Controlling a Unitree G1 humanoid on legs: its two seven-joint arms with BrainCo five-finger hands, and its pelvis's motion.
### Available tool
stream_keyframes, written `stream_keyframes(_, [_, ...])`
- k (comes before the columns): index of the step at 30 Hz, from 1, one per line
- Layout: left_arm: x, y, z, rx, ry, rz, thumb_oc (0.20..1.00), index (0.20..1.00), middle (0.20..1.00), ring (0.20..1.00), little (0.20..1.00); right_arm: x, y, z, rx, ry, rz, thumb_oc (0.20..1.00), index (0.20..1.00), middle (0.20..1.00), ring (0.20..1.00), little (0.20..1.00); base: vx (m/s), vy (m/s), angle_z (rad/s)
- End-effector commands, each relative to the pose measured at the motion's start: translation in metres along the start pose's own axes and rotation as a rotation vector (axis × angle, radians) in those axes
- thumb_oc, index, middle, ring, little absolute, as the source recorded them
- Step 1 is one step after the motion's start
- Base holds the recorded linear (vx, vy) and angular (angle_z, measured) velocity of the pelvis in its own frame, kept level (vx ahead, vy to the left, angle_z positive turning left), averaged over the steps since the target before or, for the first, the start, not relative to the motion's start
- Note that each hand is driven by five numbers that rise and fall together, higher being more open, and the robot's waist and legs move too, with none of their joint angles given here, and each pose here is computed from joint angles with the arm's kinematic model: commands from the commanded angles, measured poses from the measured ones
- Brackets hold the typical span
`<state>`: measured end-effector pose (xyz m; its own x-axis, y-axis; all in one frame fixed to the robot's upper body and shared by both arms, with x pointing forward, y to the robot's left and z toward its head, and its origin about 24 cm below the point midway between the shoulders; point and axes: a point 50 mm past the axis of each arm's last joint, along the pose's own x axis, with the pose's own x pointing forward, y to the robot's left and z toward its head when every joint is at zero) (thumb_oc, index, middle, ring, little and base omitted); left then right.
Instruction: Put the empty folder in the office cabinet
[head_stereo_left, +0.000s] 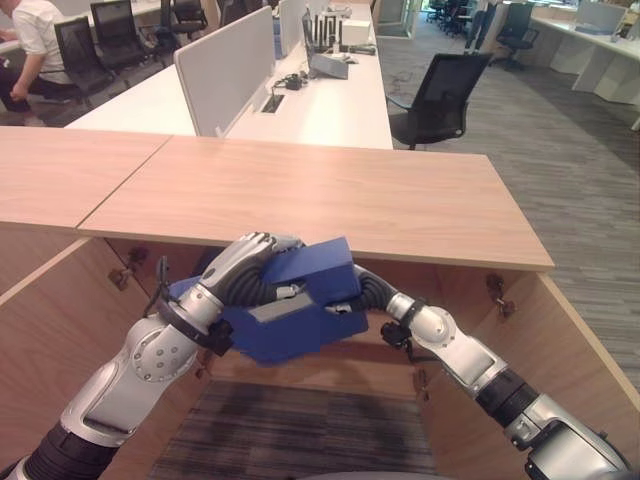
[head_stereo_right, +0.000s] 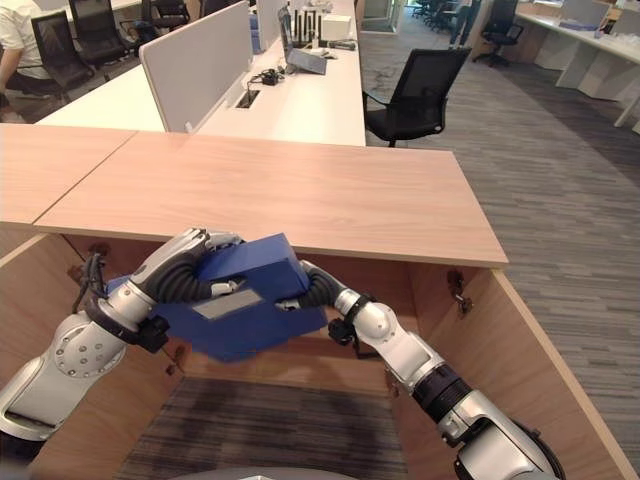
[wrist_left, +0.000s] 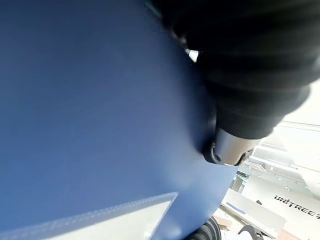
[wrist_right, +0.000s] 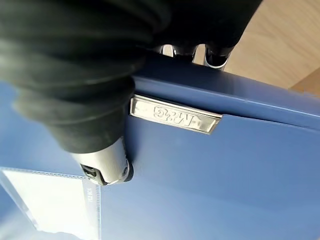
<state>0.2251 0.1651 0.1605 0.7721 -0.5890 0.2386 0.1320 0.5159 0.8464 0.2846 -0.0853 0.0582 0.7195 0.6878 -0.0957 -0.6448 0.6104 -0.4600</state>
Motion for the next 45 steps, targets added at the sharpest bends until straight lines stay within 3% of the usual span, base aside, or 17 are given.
stream_keyframes(1, [0.029,0.035,0.087,-0.178,-0.584,0.248,0.2,0.2,0.2,0.2,0.2,0.031,0.065,0.029,0.003,-0.118,0.262,0.2,0.2,0.2,0.2,0.2,0.0,0.0,0.0])
stream_keyframes(2, [0.029,0.031,0.083,-0.191,-0.558,0.217,0.282,0.282,0.282,0.282,0.282,0.03,0.065,0.024,0.017,-0.097,0.246,0.2,0.2,0.2,0.2,0.2,0.0,0.0,0.0])
stream_keyframes(3, [0.026,0.023,0.072,-0.238,-0.487,0.153,0.893,0.893,0.893,0.893,0.893,0.025,0.064,0.012,0.034,-0.054,0.232,0.2,0.2,0.2,0.2,0.2,0.0,0.0,0.0])
stream_keyframes(4, [0.023,0.019,0.065,-0.262,-0.444,0.118,1.0,1.0,1.0,1.0,1.0,0.022,0.064,0.005,0.043,-0.026,0.225,0.2,0.2,0.2,0.2,0.2,0.0,0.0,0.0])
stream_keyframes(9, [0.009,-0.001,0.028,-0.337,-0.219,-0.041,1.0,1.0,1.0,1.0,1.0,0.0,0.064,-0.028,0.082,0.11,0.214,0.2,0.2,0.2,0.2,0.2,0.0,0.0,0.0])
stream_keyframes(10, [-0.002,-0.015,0.002,-0.347,-0.054,-0.104,1.0,1.0,1.0,1.0,1.0,-0.014,0.064,-0.046,0.098,0.192,0.212,0.2,0.2,0.2,0.2,0.2,0.0,0.0,0.0])
stream_keyframes(12, [-0.028,-0.03,-0.032,-0.376,0.171,-0.121,1.0,1.0,1.0,1.0,1.0,-0.031,0.065,-0.067,0.118,0.294,0.207,0.2,0.2,0.2,0.2,0.2,0.0,0.0,0.0])
stream_keyframes(14, [-0.072,-0.053,-0.067,-0.391,0.467,-0.029,1.0,1.0,1.0,1.0,1.0,-0.048,0.067,-0.088,0.142,0.397,0.181,0.2,0.2,0.2,0.2,0.2,0.0,-0.021,-0.06])
stream_keyframes(15, [-0.098,-0.065,-0.083,-0.31,0.645,0.019,1.0,1.0,1.0,1.0,1.0,-0.054,0.069,-0.096,0.161,0.445,0.151,0.2,0.2,0.2,0.2,0.2,0.0,-0.032,-0.01])
stream_keyframes(17, [-0.123,-0.08,-0.095,-0.263,0.8,0.011,1.0,1.0,1.0,1.0,1.0,-0.062,0.072,-0.101,0.223,0.471,0.128,0.2,0.2,0.2,0.2,0.2,-0.02,-0.025,0.08])
stream_keyframes(23, [-0.205,-0.167,-0.117,-0.51,1.329,-0.137,1.0,1.0,1.0,1.0,1.0,-0.077,0.08,-0.115,0.33,0.574,0.116,0.2,0.2,0.2,0.2,0.2,-0.02,-0.014,0.14])
stream_keyframes(29, [-0.228,-0.209,-0.116,-0.623,1.532,-0.209,1.0,1.0,1.0,1.0,1.0,-0.079,0.091,-0.133,0.41,0.68,-0.017,0.2,0.2,0.2,0.2,0.2,0.0,-0.001,0.01])
stream_keyframes(35, [-0.255,-0.274,-0.082,-1.042,1.855,-0.274,1.0,1.0,1.0,1.0,1.0,-0.066,0.107,-0.135,0.834,0.672,-0.194,0.2,0.2,0.2,0.2,0.2,0.01,-0.006,-0.02])
stream_keyframes(38, [-0.257,-0.282,-0.074,-1.064,1.89,-0.307,1.0,1.0,1.0,1.0,1.0,-0.062,0.108,-0.132,0.913,0.643,-0.225,0.2,0.2,0.2,0.2,0.2,0.03,-0.051,0.01])
stream_keyframes(45, [-0.258,-0.283,-0.073,-1.142,1.975,-0.118,1.0,1.0,1.0,1.0,1.0,-0.049,0.088,-0.122,1.034,0.524,-0.34,0.2,0.2,0.2,0.2,0.2,-0.02,-0.089,0.02])
